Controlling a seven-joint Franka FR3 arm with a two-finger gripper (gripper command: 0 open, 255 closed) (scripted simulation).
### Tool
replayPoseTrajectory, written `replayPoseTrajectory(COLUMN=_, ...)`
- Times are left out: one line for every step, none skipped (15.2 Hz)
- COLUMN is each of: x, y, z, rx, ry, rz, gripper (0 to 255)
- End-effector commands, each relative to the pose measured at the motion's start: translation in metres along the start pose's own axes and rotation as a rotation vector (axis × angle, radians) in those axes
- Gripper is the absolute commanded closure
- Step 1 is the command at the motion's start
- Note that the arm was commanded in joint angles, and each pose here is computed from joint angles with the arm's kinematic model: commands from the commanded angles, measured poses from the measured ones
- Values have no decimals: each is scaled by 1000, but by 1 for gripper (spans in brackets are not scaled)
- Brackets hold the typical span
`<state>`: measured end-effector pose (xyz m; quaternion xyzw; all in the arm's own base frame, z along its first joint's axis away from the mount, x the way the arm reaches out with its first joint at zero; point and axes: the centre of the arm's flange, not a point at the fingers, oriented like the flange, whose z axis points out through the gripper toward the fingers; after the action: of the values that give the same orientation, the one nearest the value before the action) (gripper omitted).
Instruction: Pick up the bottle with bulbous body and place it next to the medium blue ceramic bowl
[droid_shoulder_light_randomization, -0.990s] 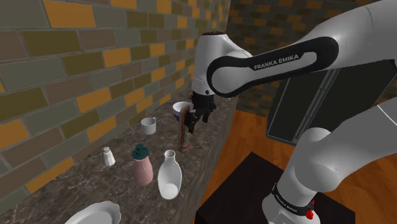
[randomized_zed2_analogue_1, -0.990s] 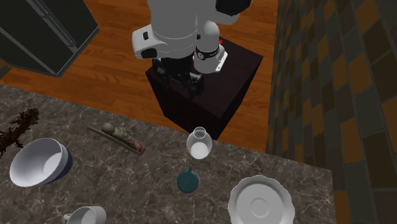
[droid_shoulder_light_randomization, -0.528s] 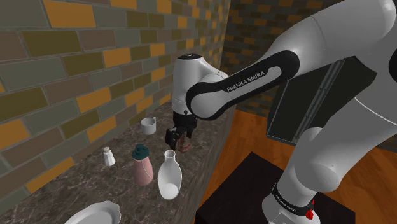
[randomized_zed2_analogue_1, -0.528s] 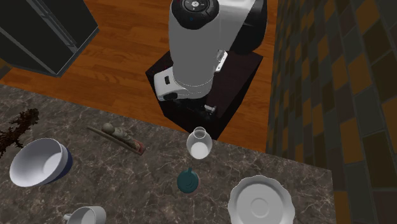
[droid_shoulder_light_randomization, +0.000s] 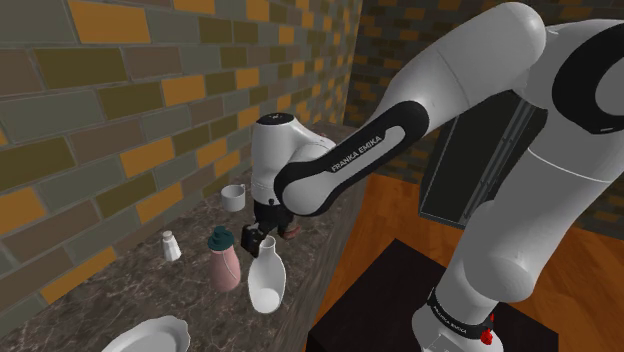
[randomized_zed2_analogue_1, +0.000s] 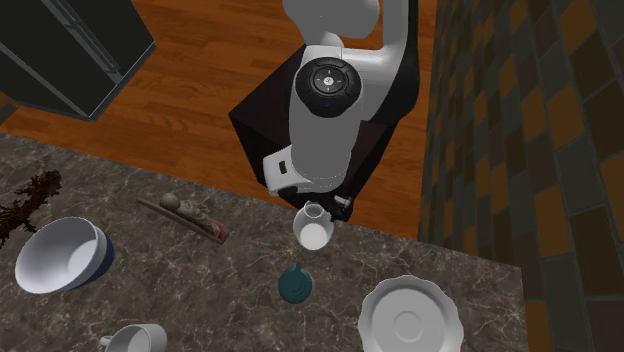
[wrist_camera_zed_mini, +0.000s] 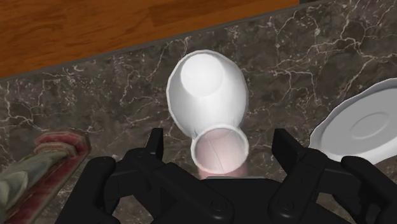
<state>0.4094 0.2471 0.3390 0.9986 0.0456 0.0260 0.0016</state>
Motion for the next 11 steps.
replayPoseTrajectory(x=0, y=0, z=11, rx=1, ry=0, rz=0, gripper=0)
replayPoseTrajectory(x=0, y=0, z=16, rx=1, ry=0, rz=0, gripper=0)
replayPoseTrajectory(x=0, y=0, z=24, rx=1, ry=0, rz=0, gripper=0)
replayPoseTrajectory(x=0, y=0, z=24, rx=1, ry=0, rz=0, gripper=0)
replayPoseTrajectory(x=0, y=0, z=24, rx=1, ry=0, rz=0, gripper=0)
replayPoseTrajectory(x=0, y=0, z=24, rx=1, ry=0, rz=0, gripper=0)
replayPoseTrajectory(x=0, y=0, z=24, rx=1, ry=0, rz=0, gripper=0)
replayPoseTrajectory(x=0, y=0, z=24, rx=1, ry=0, rz=0, gripper=0)
replayPoseTrajectory(x=0, y=0, z=24, rx=1, ry=0, rz=0, gripper=0)
replayPoseTrajectory(x=0, y=0, z=24, rx=1, ry=0, rz=0, gripper=0)
replayPoseTrajectory(x=0, y=0, z=24, rx=1, ry=0, rz=0, gripper=0)
